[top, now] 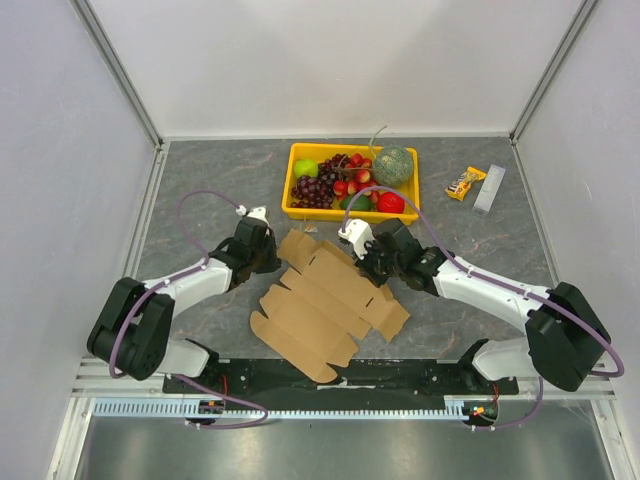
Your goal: Fold the paper box
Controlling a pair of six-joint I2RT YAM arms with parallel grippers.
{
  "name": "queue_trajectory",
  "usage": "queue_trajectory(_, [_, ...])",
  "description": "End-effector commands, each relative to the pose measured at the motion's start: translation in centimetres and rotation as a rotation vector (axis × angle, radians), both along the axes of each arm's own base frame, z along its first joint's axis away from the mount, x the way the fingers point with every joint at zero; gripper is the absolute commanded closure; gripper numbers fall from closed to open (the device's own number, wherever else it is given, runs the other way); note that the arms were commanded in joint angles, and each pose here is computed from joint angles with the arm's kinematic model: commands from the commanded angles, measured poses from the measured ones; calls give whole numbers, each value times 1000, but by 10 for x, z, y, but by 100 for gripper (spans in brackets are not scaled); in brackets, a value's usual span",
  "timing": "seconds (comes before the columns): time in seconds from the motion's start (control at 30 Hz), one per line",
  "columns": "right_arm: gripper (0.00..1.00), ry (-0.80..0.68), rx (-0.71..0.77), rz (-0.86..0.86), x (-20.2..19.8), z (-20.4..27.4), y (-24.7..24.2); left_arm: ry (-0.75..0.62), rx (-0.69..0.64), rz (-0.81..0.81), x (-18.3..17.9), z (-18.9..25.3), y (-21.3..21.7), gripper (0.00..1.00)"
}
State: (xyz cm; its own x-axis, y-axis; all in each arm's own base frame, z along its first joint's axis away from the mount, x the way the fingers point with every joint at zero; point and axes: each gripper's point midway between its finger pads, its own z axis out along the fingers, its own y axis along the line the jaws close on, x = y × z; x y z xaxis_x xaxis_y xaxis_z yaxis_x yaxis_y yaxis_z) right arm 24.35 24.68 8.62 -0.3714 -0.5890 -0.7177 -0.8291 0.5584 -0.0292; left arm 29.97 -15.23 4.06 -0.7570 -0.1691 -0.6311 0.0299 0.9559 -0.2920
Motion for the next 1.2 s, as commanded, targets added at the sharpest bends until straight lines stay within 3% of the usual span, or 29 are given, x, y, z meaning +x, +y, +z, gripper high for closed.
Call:
queue_trajectory(0.0, [100, -52, 49, 16, 4, 14, 8, -15, -31, -58, 3, 4, -10, 98])
queue_trajectory(1.17, [100, -3, -24, -91, 21, -11, 6, -31, -284, -273, -47, 20, -49, 98])
